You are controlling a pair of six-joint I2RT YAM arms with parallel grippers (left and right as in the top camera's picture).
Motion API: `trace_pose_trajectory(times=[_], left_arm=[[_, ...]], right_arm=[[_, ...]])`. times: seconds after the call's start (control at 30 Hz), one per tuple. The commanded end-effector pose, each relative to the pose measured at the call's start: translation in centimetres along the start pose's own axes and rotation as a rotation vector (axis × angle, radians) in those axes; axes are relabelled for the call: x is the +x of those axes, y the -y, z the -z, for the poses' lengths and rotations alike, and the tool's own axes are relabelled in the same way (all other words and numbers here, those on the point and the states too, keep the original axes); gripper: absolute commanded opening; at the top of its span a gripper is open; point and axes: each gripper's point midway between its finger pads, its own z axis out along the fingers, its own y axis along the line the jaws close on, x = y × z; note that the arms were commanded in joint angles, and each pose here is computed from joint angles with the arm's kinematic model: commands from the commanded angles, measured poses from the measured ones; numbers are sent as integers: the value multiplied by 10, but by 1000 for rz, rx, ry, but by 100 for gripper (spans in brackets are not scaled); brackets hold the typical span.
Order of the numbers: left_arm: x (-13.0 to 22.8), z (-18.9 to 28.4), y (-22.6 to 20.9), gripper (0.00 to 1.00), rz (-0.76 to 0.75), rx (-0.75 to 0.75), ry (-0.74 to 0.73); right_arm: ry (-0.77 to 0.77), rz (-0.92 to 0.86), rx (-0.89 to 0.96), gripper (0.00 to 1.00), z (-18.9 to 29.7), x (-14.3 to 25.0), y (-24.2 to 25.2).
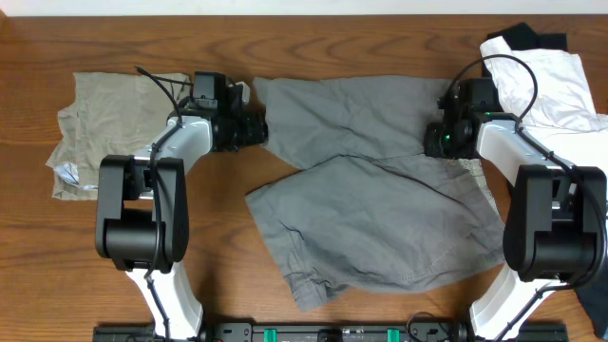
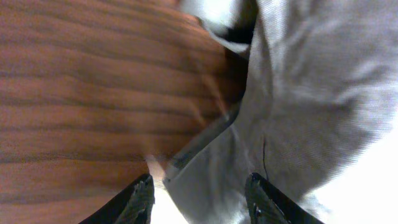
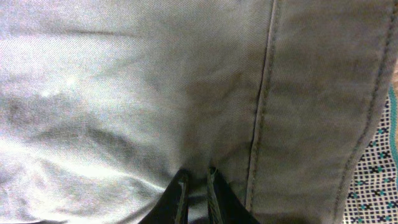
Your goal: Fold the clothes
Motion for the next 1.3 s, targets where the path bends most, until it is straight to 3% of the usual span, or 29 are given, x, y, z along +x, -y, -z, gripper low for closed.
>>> trace_pose_trajectory(times=[0.0, 0.17, 0.2, 0.3, 0.33, 0.5, 0.67, 0.8, 1.1, 1.27], left_arm=[[15, -6, 8, 50, 15, 80, -62], [16, -2, 0, 52, 34, 71, -67], [17, -2, -2, 47, 39, 69, -71], [18, 0, -6, 13, 52, 64, -76], [17, 0, -7, 7, 54, 63, -73], [8, 24, -13, 6, 80, 51, -40], [6, 89, -26, 6, 152, -94, 10], [13, 124, -10, 6, 166, -98, 28], [46, 130, 1, 14, 189, -112, -88], [25, 129, -5, 14, 150, -145, 1]], right_arm=[[-117, -23, 95, 12, -19, 38, 22], [-118, -23, 95, 12, -19, 38, 22], [-117, -23, 95, 12, -19, 38, 22], [-118, -23, 95, 12, -19, 38, 22], [-118, -23, 95, 12, -19, 38, 22], [-118, -23, 95, 12, -19, 38, 22], [-118, -23, 95, 12, -19, 38, 22], [-116, -23, 95, 12, -19, 38, 22], [-118, -23, 95, 12, -19, 38, 22], [-118, -24, 95, 12, -19, 38, 22]])
